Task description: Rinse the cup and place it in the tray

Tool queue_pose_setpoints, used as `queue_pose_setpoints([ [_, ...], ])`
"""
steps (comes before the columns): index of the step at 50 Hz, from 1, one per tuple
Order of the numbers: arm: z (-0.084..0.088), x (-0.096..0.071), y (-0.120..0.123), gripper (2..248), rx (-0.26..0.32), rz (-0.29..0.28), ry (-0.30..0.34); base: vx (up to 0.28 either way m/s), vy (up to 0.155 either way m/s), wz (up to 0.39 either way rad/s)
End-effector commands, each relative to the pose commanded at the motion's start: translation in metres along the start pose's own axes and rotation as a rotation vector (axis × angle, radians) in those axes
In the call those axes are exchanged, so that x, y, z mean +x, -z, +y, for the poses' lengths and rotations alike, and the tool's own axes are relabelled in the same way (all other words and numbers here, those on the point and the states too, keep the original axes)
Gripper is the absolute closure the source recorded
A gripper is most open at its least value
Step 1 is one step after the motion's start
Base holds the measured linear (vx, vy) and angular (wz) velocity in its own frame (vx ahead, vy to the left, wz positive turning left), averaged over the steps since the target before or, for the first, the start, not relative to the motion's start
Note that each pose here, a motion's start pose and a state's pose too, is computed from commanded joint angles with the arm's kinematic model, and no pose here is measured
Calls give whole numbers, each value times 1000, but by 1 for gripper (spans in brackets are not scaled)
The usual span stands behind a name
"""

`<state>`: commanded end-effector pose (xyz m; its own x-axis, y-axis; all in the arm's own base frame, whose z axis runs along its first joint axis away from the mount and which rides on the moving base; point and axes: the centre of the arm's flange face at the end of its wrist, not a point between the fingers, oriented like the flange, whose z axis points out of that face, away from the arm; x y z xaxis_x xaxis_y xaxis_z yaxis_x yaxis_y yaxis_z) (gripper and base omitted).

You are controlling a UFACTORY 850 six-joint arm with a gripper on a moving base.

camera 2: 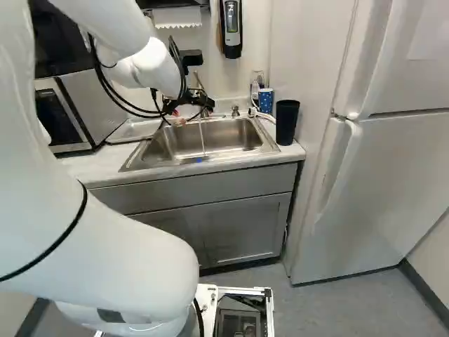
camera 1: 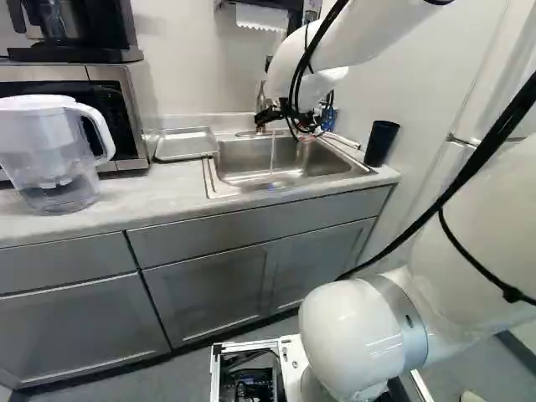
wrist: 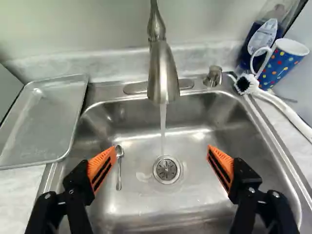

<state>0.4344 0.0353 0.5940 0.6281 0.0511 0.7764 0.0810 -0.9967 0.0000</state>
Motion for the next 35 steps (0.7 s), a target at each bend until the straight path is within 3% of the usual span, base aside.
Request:
queue_pose_setpoints([
  [20, 0, -14, 1, 3, 1, -155, -4, 0, 0, 0],
  [35, 0, -15, 1, 3, 2, -172, -8, 0, 0, 0],
])
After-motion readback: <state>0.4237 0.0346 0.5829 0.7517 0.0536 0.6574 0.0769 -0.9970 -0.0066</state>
